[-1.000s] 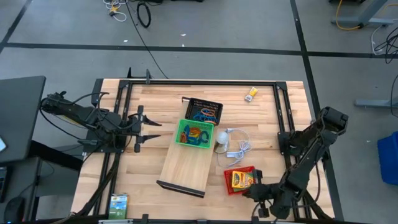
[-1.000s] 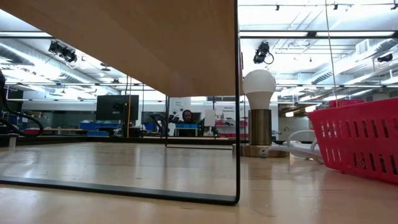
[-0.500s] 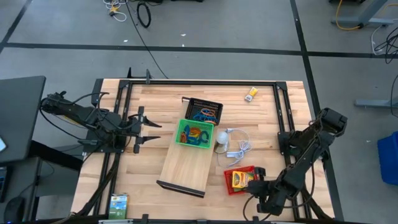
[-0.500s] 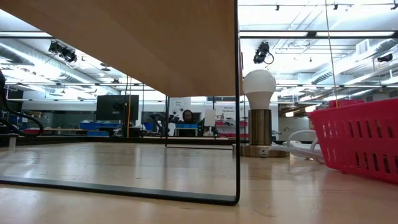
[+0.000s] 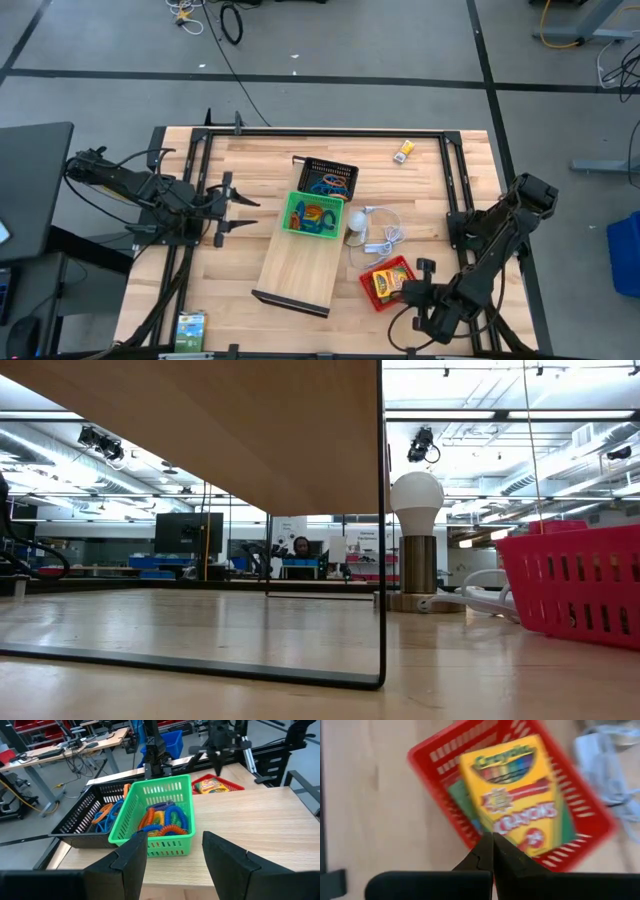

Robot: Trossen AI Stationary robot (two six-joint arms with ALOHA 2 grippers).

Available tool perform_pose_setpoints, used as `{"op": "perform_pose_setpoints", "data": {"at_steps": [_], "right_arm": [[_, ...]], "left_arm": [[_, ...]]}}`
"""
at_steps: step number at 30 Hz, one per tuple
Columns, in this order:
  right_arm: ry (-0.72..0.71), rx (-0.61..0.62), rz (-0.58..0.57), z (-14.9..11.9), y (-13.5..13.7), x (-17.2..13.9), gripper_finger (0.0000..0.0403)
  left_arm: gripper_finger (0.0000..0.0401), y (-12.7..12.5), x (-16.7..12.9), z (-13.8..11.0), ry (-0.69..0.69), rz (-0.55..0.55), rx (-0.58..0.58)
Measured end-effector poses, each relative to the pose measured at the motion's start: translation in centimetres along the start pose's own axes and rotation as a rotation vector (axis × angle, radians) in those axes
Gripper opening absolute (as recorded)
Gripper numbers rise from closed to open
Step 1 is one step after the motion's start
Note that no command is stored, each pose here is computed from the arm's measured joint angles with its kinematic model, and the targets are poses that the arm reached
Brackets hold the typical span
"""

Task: Pick & Place Office Desk Supplies
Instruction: Put the box of crayon into the red bin

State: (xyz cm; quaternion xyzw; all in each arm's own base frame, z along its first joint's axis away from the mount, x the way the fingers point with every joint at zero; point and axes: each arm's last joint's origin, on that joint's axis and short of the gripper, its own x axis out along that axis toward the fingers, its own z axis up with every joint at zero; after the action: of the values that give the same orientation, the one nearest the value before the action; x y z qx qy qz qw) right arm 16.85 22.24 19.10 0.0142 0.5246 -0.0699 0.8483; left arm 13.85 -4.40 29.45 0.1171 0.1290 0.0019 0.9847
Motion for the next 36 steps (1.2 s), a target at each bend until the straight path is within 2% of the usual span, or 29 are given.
{"op": "perform_pose_setpoints", "data": {"at_steps": [3, 8, 15, 26, 36], "right_arm": [[-0.021, 0.006, -0.046, 0.3, -0.2, -0.5, 0.0000], [-0.032, 0.023, -0.058, 0.7, -0.4, -0.3, 0.0000], [0.084, 0.037, 0.046, 0.9, 0.1, -0.6, 0.0000], [0.019, 0.043, 0.079, 1.7, 0.4, -0.4, 0.0000], [0.068, -0.023, 0.039, 2.1, 1.1, 3.1, 0.0000]], "left_arm": [[0.0197, 0.0, 0.0, 0.0, -0.001, -0.010, 0.000], [0.0197, 0.0, 0.0, 0.0, 0.002, -0.009, 0.001], [0.0197, 0.0, 0.0, -0.1, 0.008, -0.010, 0.004], [0.0197, 0.0, 0.0, -0.1, 0.009, -0.010, 0.003], [0.0197, -0.1, 0.0, -0.1, 0.007, -0.027, 0.007]]}}
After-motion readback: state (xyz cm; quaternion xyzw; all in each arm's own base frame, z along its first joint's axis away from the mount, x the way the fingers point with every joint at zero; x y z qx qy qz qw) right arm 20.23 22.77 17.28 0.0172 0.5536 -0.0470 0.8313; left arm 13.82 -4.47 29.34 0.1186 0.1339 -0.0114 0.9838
